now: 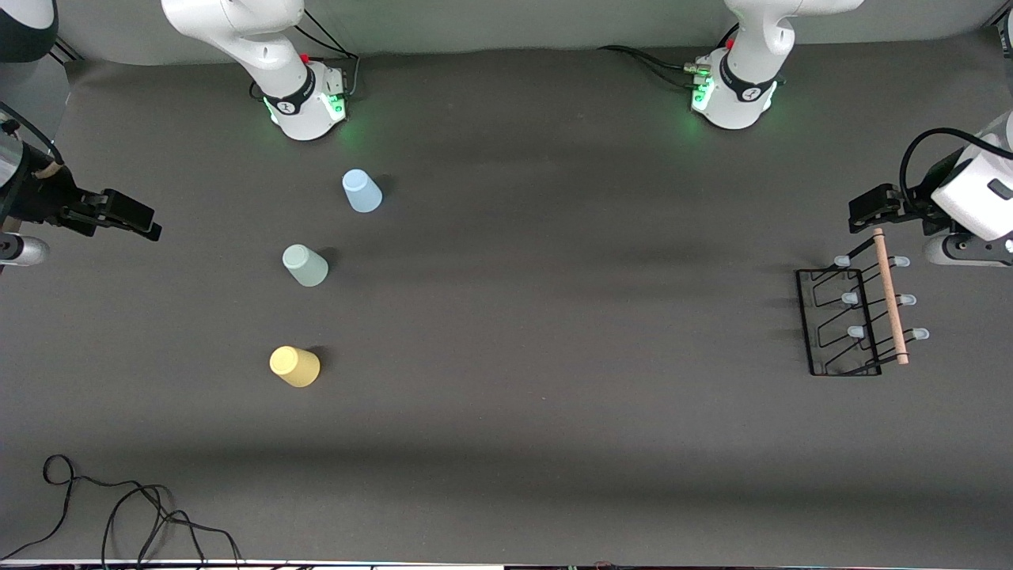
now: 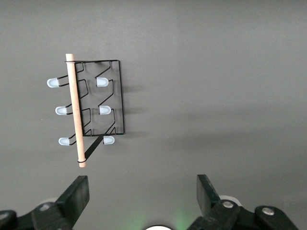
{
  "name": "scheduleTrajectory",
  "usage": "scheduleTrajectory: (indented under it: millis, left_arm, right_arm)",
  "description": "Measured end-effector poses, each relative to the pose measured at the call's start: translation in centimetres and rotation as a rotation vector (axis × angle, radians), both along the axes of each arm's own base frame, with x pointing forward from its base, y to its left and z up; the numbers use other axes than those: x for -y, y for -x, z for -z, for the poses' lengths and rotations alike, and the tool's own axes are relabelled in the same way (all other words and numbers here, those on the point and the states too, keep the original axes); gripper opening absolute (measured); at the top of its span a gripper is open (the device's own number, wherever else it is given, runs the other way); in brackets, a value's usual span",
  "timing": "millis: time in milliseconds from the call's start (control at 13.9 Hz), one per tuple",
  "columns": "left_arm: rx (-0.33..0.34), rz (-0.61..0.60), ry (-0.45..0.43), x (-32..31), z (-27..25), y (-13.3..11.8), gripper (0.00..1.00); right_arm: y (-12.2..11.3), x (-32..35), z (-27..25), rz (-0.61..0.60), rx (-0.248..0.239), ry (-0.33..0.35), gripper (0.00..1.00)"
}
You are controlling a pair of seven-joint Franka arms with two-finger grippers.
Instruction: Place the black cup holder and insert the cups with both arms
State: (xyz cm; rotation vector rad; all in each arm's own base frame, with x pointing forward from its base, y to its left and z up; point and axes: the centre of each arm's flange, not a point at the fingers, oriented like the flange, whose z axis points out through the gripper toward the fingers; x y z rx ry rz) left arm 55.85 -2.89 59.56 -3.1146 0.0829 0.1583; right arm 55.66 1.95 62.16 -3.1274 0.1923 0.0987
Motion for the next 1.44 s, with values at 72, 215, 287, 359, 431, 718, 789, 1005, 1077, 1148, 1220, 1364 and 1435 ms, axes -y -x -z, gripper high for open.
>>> scheduleTrajectory:
  millis: [72, 215, 287, 359, 431, 718, 789, 1005, 1077, 1148, 1220, 1364, 1435]
  left_arm:
    - [0.000, 0.000, -0.002, -0.1, 0.0, 0.0, 1.00]
    - [-0.002, 0.005, -0.009, -1.2, 0.1, 0.0, 1.00]
    - [-0.005, 0.022, -0.010, -2.9, 0.2, 0.0, 1.00]
    - [-0.009, 0.041, -0.006, -5.6, 0.2, 0.0, 1.00]
    - [-0.013, 0.065, 0.003, -9.0, 0.4, 0.3, 1.00]
    - [-0.017, 0.109, 0.029, -19.0, 1.1, 2.4, 1.00]
    - [-0.007, 0.112, 0.026, -19.3, 1.7, 2.5, 1.00]
    - [0.024, 0.135, 0.018, -18.2, 6.3, 2.6, 1.00]
    - [0.029, 0.141, 0.017, -17.9, 8.3, 2.7, 1.00]
    - [0.034, 0.145, 0.016, -17.8, 10.0, 2.8, 1.00]
    - [0.043, 0.148, 0.014, -17.7, 11.7, 2.9, 1.00]
    - [0.076, 0.153, 0.005, -17.5, 15.3, 3.3, 1.00]
    - [0.091, 0.154, 0.002, -17.4, 17.2, 3.6, 1.00]
  right_arm:
    - [0.0, -0.1, 0.3, -0.002, -0.006, 0.000, 1.00]
    - [0.0, -0.3, 0.7, -0.005, -0.014, 0.001, 1.00]
    - [0.0, -0.3, 0.7, -0.005, -0.015, 0.001, 1.00]
    - [0.0, -0.3, 0.7, -0.006, -0.015, 0.001, 1.00]
    - [0.0, -0.3, 0.7, -0.006, -0.015, 0.001, 1.00]
    - [0.0, -0.5, 0.8, -0.008, -0.016, 0.001, 1.00]
    - [0.0, -0.5, 0.8, -0.009, -0.017, 0.001, 1.00]
    - [0.0, -0.6, 1.1, -0.010, -0.022, 0.001, 1.00]
    - [0.0, -0.6, 1.1, -0.010, -0.022, 0.001, 1.00]
    - [-0.1, -0.6, 1.2, -0.010, -0.021, 0.001, 1.00]
    - [-0.1, -0.6, 1.1, -0.010, -0.016, 0.001, 1.00]
    - [-0.2, -0.6, 1.2, -0.010, -0.013, 0.001, 1.00]
    - [-0.3, -0.6, 1.4, -0.010, -0.015, 0.001, 1.00]
